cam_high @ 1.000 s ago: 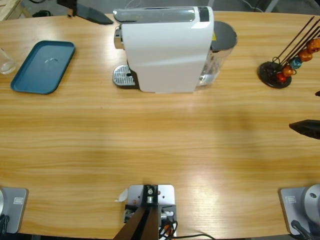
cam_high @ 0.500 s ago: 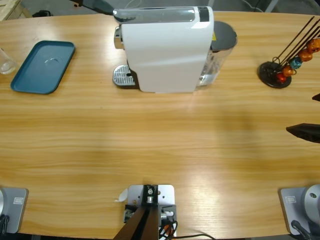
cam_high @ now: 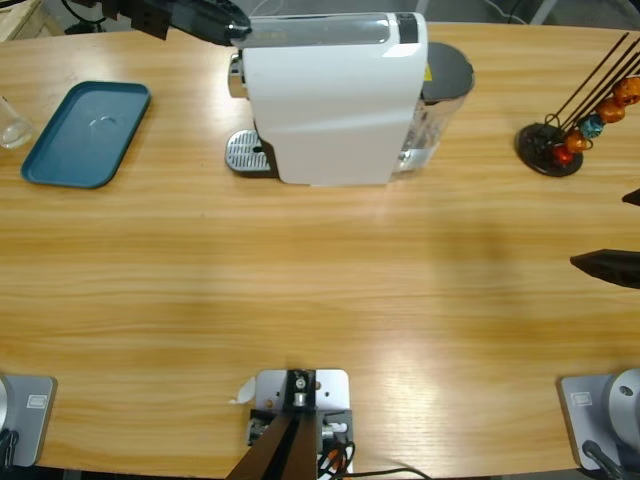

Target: Pour coffee

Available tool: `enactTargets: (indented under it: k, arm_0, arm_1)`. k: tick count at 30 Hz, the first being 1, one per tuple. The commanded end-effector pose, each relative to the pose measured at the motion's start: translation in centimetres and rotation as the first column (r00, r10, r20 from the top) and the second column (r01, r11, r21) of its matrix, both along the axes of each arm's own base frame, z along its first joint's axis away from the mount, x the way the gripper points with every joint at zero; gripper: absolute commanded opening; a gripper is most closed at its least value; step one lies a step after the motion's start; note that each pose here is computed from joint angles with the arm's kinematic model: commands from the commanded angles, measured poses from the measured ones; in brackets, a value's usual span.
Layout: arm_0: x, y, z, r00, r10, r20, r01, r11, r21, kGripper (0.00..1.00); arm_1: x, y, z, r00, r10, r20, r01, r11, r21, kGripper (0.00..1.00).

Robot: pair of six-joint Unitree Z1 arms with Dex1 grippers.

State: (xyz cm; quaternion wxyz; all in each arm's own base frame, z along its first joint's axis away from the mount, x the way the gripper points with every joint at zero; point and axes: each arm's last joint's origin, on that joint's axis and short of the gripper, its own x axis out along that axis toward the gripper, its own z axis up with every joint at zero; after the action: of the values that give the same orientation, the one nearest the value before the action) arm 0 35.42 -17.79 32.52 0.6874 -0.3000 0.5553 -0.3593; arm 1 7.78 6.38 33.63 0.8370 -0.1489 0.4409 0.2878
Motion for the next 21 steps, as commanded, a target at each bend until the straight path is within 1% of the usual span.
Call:
enactTargets:
  k: [1, 7, 11, 21]
  arm_0:
    - [-1.3, 0.6, -1.3, 1.0, 0.015, 0.006, -0.015, 0.997, 0.07, 0.0]
    - [-1.5, 1.0, -0.7, 0.998, 0.037, 0.05, -0.042, 0.994, 0.099, 0.0]
    - [-1.5, 0.7, -0.1, 0.997, 0.024, 0.079, -0.029, 0.997, 0.071, 0.0]
    - [-1.7, 0.0, 0.0, 0.997, -0.014, 0.082, 0.011, 0.999, 0.037, 0.0]
  arm_1:
    - [-0.5, -0.4, -0.8, 1.0, -0.013, -0.005, 0.013, 1.0, 0.018, 1.0]
    - [-0.5, -0.4, -0.8, 1.0, -0.013, -0.005, 0.013, 1.0, 0.018, 1.0]
    - [-0.4, -0.4, -0.9, 1.0, -0.013, -0.006, 0.013, 1.0, 0.017, 1.0]
    - [-0.4, -0.4, -0.9, 1.0, -0.013, -0.002, 0.013, 1.0, 0.02, 1.0]
